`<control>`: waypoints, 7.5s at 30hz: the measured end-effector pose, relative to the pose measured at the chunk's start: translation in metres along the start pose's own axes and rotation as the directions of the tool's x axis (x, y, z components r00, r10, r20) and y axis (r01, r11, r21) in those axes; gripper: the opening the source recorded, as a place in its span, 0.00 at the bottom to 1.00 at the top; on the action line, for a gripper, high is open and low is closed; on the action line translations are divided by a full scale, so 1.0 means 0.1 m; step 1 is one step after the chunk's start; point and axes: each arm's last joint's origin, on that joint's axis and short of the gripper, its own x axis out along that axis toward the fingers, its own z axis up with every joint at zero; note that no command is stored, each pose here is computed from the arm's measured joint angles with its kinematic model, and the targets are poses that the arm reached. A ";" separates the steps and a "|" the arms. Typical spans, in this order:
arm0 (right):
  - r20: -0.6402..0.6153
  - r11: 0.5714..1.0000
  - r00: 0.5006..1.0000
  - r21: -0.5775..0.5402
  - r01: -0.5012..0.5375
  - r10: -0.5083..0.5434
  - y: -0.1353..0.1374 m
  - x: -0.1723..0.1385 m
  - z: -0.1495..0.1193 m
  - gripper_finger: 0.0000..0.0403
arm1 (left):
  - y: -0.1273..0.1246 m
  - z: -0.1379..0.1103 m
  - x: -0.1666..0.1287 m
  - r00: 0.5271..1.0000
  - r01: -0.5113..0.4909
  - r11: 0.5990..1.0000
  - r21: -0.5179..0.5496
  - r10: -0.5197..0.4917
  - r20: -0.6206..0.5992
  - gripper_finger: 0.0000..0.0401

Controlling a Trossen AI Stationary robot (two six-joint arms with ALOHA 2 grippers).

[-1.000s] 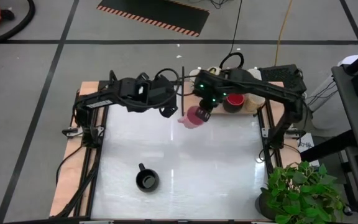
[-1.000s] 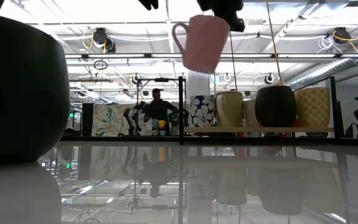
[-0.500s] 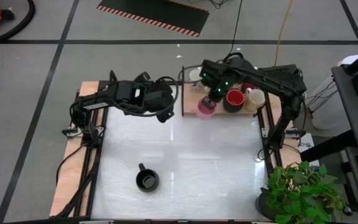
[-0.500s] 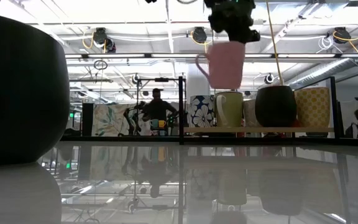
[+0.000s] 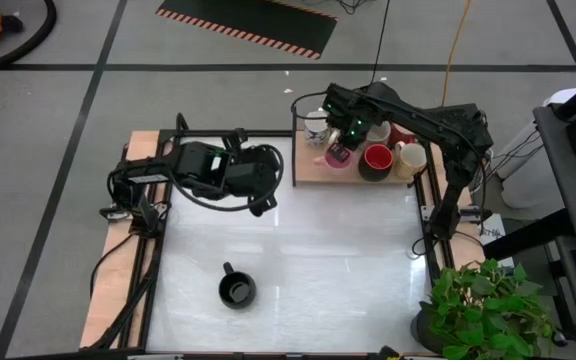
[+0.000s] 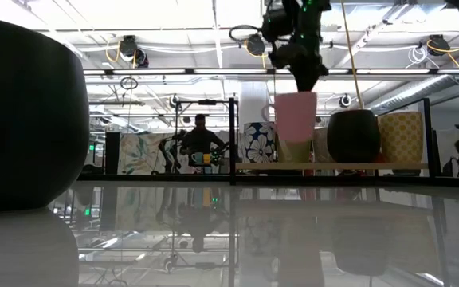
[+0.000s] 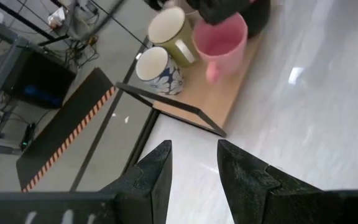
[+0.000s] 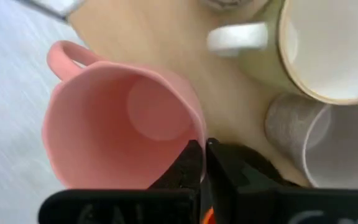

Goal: Place coffee mugs
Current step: Put the pink mug on the shelf, then put the black mug on the shelf

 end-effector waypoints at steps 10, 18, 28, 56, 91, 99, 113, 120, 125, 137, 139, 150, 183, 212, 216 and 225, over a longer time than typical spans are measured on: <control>-0.169 0.920 0.985 -0.387 -0.057 -0.011 -0.11 0.47 -0.13 0.00 | 0.12 0.04 0.09 1.000 -0.025 0.999 -0.021 0.025 0.000 0.33; -0.110 0.872 0.994 -0.488 -0.044 -0.011 -0.11 0.47 -0.10 0.00 | 0.19 0.05 0.14 0.999 -0.043 0.988 -0.151 0.042 -0.012 0.33; -0.021 0.764 1.000 -0.646 0.001 -0.019 -0.13 0.48 -0.01 0.01 | 0.19 0.07 0.14 0.999 -0.037 0.971 -0.238 0.040 0.009 0.33; 0.212 0.805 0.944 -0.494 0.328 -0.254 0.19 0.14 -0.07 0.38 | -0.30 -0.04 0.30 1.000 0.003 0.985 -0.171 -0.004 -0.009 0.33; 0.347 0.845 0.936 -0.481 0.235 -0.062 0.75 0.71 0.17 0.01 | 0.71 0.08 0.18 0.984 -0.072 0.983 -0.171 0.098 0.149 0.33; 0.252 0.839 0.963 -0.500 0.216 -0.097 0.65 0.94 0.21 0.00 | 0.72 0.08 0.18 0.984 -0.064 0.975 -0.214 0.098 0.149 0.33; 0.091 0.867 0.994 -0.488 0.101 -0.064 0.61 1.04 0.05 0.00 | 0.83 0.08 0.31 0.984 -0.102 0.961 -0.259 0.136 0.115 0.33; -0.068 0.872 0.995 -0.488 0.033 -0.075 0.62 1.09 -0.13 0.00 | 0.80 0.08 0.40 0.984 -0.109 0.961 -0.255 0.140 0.106 0.33; -0.162 0.884 0.982 -0.467 0.011 -0.098 0.69 1.06 -0.25 0.00 | 0.76 0.07 0.46 0.985 -0.108 0.961 -0.254 0.138 0.101 0.33; -0.208 0.958 0.976 -0.286 0.005 -0.067 0.68 0.81 -0.42 0.00 | 0.54 -0.01 0.48 0.994 0.105 0.961 -0.255 -0.095 0.051 0.33; -0.148 0.971 0.989 -0.239 -0.007 -0.030 0.66 0.67 -0.45 0.00 | 0.46 -0.07 0.44 0.982 0.180 0.943 -0.278 -0.189 -0.005 0.33; 0.315 0.986 0.949 -0.156 0.067 -0.015 0.50 -0.07 -0.63 0.00 | -0.32 -0.67 0.27 0.833 0.274 0.932 -0.237 -0.353 -0.425 0.35; 0.391 0.962 0.879 -0.112 -0.250 0.274 0.39 0.19 -1.24 0.00 | -1.59 -1.71 0.55 0.414 -0.165 0.638 -0.752 -0.648 -0.640 0.68; 0.422 0.951 0.853 -0.170 -0.259 0.307 0.36 0.07 -1.33 0.00 | -0.31 -0.85 1.02 0.784 0.002 0.727 -0.686 -0.427 -0.451 0.05; 0.453 0.960 0.846 -0.110 -0.258 0.279 0.35 0.04 -1.33 0.00 | 0.24 -0.61 1.12 0.850 0.073 0.746 -0.662 -0.394 -0.349 0.05; 0.484 0.944 0.832 0.040 -0.329 0.270 0.34 0.01 -1.33 0.00 | 1.17 -0.33 1.21 0.925 0.163 0.854 -0.493 -0.307 -0.225 0.05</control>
